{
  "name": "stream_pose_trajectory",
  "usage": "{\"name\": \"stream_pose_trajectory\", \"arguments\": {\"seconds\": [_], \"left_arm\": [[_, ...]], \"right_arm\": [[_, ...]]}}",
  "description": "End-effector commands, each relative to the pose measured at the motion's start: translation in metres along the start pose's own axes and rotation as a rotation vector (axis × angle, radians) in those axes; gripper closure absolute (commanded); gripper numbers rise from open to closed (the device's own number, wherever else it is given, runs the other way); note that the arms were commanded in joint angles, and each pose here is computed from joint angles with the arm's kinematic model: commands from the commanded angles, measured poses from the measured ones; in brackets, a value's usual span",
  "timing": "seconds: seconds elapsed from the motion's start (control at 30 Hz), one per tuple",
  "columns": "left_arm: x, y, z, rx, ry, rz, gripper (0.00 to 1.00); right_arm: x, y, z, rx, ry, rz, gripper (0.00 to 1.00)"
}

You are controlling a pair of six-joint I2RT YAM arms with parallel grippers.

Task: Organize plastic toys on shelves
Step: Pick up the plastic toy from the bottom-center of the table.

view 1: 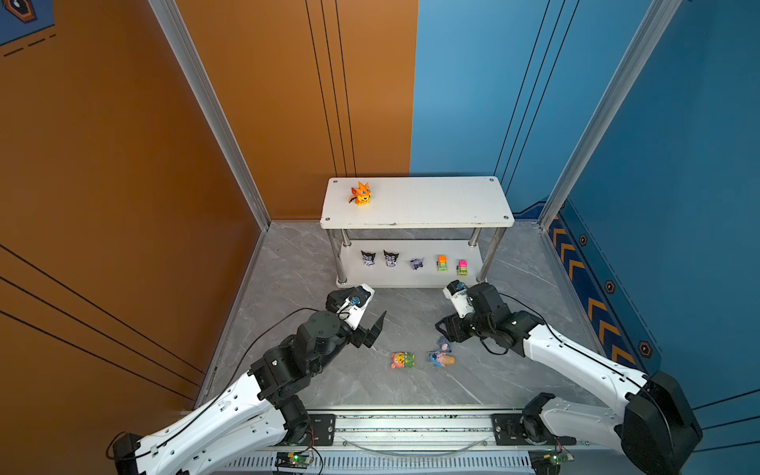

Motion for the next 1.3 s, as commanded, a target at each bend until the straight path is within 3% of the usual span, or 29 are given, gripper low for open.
{"name": "stream_pose_trajectory", "arguments": {"seconds": [0.0,0.2,0.43,0.97,1.27], "left_arm": [[0.006,-0.033,0.035,0.248,0.234,0.035,0.02],[0.021,-0.075,0.065,0.399,0.384,0.063,0.02],[0.030,-0.103,0.080,0.508,0.408,0.068,0.02],[0.021,-0.123,0.091,0.589,0.394,0.126,0.02],[0.018,-0.124,0.093,0.606,0.385,0.130,0.02]], "right_arm": [[-0.007,0.009,0.044,0.289,0.099,0.121,0.34],[-0.033,0.002,0.091,0.662,0.154,0.519,0.33],[-0.058,0.004,0.097,0.746,0.208,0.756,0.32],[-0.096,-0.002,0.106,0.782,0.279,0.908,0.32],[-0.118,-0.004,0.115,0.793,0.309,0.905,0.32]]}}
Point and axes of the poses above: each gripper's point midway between its finger pads, its own x axis back along the fingers, its own z axis along the line the jaws close on, y = z × x, the point moved 6 cm from there along x, back along the fingers, and after that the axes turned 10 degrees about x, right-handed, at the moved point
